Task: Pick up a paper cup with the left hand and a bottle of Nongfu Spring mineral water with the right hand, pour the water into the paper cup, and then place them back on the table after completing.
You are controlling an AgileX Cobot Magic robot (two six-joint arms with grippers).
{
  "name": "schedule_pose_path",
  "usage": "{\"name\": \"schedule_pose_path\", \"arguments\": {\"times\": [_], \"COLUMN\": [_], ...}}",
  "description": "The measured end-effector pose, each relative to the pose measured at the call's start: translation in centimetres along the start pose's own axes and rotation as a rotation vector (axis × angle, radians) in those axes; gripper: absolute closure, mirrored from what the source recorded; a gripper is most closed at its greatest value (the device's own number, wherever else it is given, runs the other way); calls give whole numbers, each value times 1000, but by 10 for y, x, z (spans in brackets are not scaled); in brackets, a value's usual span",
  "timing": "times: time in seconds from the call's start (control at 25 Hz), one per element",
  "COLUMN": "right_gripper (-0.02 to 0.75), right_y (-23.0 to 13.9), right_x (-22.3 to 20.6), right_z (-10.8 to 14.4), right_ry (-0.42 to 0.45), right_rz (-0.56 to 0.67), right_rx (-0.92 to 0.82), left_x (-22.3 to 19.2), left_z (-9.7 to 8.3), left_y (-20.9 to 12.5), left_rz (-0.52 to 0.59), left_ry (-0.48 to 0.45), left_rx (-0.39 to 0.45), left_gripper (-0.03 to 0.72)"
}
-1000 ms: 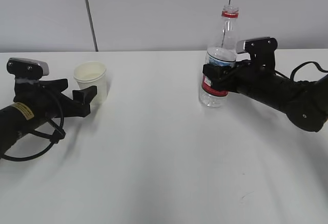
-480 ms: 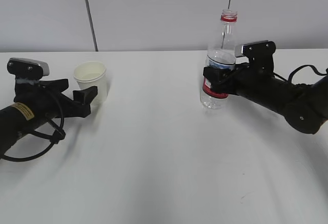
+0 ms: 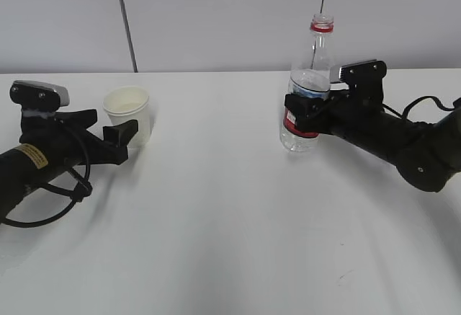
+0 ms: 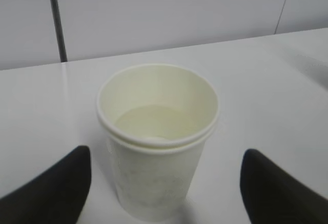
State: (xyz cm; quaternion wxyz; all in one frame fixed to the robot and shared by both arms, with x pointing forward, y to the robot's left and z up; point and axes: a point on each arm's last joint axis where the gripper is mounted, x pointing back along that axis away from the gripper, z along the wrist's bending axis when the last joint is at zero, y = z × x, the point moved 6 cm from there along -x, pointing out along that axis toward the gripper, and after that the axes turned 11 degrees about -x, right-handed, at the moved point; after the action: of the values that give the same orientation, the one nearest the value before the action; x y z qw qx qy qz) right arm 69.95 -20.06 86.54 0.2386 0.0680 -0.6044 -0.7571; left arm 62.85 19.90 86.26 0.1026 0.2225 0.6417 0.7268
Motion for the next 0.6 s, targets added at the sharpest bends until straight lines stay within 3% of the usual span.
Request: {"name": "schedule_pose_path", "arguments": {"times": [0.32, 0.6], "right_gripper": [323, 125], "right_y": [-1, -4], "right_x": [0, 0], "right_z": [0, 2], "right_ry": [0, 14], "right_rz": [2, 25], "right_rx": [6, 28], "left_x": [0, 0], "left_z": [-1, -1], "left_y": [0, 0], "left_rz": [-3, -3], "left_ry": [-4, -9], "left_rx": [-2, -4], "left_gripper": [146, 146]}}
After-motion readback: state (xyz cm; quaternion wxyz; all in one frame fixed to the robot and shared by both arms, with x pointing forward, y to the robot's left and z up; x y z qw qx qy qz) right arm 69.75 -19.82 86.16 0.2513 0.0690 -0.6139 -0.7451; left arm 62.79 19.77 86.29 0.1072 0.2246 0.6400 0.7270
